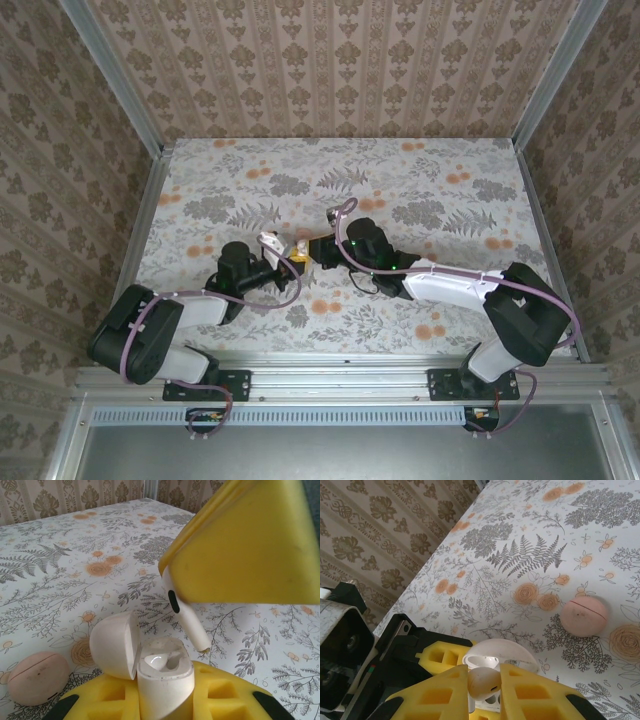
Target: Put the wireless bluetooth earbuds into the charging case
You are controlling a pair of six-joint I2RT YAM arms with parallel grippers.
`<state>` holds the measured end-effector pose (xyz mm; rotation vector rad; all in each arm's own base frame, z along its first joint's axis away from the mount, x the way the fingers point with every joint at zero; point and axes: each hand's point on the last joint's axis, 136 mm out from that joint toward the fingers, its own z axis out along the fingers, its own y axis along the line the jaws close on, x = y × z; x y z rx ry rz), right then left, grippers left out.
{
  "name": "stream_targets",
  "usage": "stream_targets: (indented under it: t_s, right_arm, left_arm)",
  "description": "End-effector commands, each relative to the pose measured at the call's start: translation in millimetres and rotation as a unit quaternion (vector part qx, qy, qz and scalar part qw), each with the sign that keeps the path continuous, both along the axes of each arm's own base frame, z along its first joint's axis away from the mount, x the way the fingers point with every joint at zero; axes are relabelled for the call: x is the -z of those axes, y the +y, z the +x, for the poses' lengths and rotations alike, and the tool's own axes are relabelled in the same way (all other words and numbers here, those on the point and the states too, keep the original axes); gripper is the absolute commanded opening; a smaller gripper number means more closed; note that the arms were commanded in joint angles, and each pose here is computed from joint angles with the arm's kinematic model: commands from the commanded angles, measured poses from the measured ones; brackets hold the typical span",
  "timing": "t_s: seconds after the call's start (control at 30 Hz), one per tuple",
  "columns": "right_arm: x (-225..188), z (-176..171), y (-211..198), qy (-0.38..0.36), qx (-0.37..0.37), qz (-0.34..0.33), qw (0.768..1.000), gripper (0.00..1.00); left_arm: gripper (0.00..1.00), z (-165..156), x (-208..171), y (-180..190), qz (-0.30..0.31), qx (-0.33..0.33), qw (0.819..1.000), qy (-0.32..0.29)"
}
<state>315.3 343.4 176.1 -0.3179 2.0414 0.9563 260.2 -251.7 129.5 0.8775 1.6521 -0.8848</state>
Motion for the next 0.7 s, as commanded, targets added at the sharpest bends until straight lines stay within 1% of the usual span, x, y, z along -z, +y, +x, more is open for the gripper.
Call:
stream_targets:
  t_s: [0.0,0.37,0.67]
  right_arm:
    - [-11.8,2.0,2.5,-0.025,0.005,0.01,1.0,0.18]
    - [-5.5,3.4,2.0,-0.028,0.016,0.002,0.999,0.18]
    - [-17.7,9.0,-7.6,-0.053,0.045,0.01,0.998,0.17]
  left_arm:
    - [0.07,1.4,-27.9,-7.1,-0.03,0.012,0.999,-0.028]
    - [0.07,1.8,-41.7,-7.8,-0.047,0.01,0.998,-0.035]
    - [0.07,0.6,-43.1,-8.4,-0.052,0.012,0.998,-0.031]
